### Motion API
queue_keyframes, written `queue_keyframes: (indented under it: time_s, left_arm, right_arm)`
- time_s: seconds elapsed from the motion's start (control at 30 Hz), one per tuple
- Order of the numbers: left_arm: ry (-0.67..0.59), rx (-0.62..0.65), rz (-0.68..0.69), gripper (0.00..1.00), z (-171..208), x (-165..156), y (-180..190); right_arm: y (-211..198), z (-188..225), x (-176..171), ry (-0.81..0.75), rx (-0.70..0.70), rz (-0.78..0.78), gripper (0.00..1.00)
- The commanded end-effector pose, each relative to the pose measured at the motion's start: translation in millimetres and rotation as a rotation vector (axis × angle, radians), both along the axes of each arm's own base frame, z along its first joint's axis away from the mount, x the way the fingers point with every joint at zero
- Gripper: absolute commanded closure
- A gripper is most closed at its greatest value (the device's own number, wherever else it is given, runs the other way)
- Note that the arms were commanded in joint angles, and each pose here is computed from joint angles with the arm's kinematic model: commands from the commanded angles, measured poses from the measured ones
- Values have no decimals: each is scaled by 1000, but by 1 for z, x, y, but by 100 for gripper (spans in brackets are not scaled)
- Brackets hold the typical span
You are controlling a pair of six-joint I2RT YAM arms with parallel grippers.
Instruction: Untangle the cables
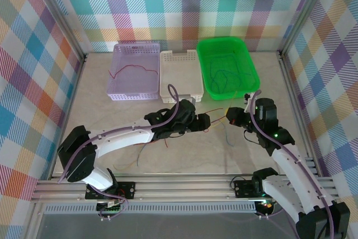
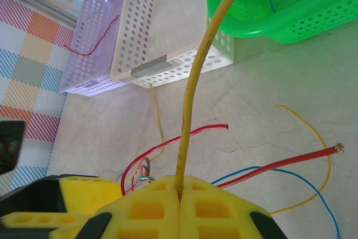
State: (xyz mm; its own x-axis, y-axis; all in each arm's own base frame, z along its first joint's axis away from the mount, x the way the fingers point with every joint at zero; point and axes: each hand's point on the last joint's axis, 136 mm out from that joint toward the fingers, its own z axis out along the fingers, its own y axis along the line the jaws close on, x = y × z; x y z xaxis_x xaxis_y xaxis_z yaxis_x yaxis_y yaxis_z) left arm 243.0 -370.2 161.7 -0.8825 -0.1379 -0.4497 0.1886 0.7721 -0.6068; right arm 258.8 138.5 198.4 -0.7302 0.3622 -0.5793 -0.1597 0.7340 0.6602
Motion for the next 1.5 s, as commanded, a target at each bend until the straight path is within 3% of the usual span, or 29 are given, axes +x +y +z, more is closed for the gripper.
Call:
queue_keyframes:
  time_s: [0.0, 0.07, 0.43, 0.8, 1.27, 1.47]
  left_arm:
    - [-24, -49, 39, 28, 14, 9, -12]
    - [-22, -49, 44, 35, 12, 12, -15]
    - [-53, -33, 87, 100, 19, 22, -13]
    - [-160, -33, 123, 100, 71, 7, 40]
    - [-300, 112, 236, 100, 163, -21, 189]
    - [-326, 208, 276, 100, 192, -24, 235]
  right_arm:
    - [7, 11, -2, -40, 38, 34, 100]
    - [7, 12, -3, -41, 39, 36, 100]
    - [6, 6, -4, -31, 28, 33, 100]
    - [-35, -49, 3, 115, -127, -189, 100]
    - [-81, -87, 9, 246, -158, -386, 100]
    - [-88, -91, 7, 258, -167, -415, 100]
